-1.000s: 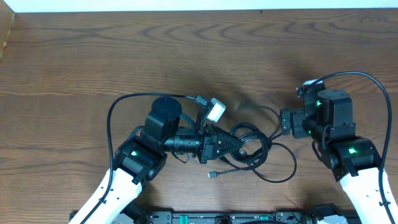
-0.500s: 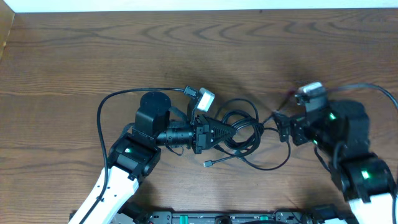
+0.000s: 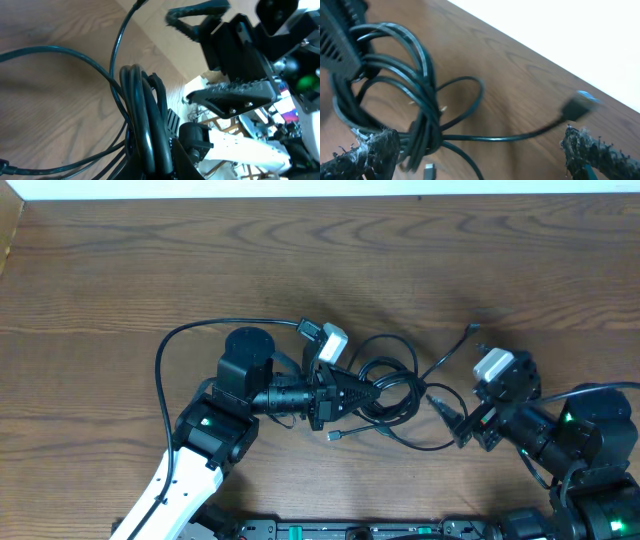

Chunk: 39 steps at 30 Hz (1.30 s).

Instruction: Untangle cables

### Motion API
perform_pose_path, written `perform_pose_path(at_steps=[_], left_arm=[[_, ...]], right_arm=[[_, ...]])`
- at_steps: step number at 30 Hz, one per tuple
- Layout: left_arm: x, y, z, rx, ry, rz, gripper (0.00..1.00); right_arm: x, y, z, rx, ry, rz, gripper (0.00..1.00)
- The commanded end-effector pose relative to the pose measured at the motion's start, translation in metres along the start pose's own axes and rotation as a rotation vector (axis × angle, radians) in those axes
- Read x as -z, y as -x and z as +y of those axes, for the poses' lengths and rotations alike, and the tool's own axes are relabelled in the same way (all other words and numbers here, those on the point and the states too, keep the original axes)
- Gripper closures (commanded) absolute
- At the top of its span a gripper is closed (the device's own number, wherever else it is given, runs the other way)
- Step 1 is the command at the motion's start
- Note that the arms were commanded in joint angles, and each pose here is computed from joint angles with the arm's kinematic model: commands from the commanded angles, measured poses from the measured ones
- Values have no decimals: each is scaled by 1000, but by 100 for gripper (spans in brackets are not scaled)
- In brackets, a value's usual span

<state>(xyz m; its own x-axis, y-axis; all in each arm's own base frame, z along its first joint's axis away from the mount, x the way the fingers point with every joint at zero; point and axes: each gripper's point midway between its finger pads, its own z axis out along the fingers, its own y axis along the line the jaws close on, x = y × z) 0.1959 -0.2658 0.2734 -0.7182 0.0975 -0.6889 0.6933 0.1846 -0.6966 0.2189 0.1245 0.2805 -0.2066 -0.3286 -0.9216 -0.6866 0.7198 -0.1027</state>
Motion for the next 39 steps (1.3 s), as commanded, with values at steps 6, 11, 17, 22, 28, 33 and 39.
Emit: perform_pose_path(at_steps=[6,11,17,22,28,33,39], left_arm=[[3,5,-18,-124,-72,2,93],[5,5,-30,-181,-134,10,93],[9,6,-54,-280,-251,17,93],[9,5,-55,-292,-261,20,92],[11,0,-61,-351,-305,34,93],[14,-5,-67,-402,-349,47,93],[14,-6,-69,-420,-360,49,93]], right_arm=[[5,13,31,79,181,-74,1],[6,14,39,94,226,-85,1],[7,10,41,137,237,-77,9],[8,13,46,199,265,-103,15],[9,21,49,284,274,-151,31],[15,35,59,353,332,-233,42],[25,40,79,405,446,-304,39]])
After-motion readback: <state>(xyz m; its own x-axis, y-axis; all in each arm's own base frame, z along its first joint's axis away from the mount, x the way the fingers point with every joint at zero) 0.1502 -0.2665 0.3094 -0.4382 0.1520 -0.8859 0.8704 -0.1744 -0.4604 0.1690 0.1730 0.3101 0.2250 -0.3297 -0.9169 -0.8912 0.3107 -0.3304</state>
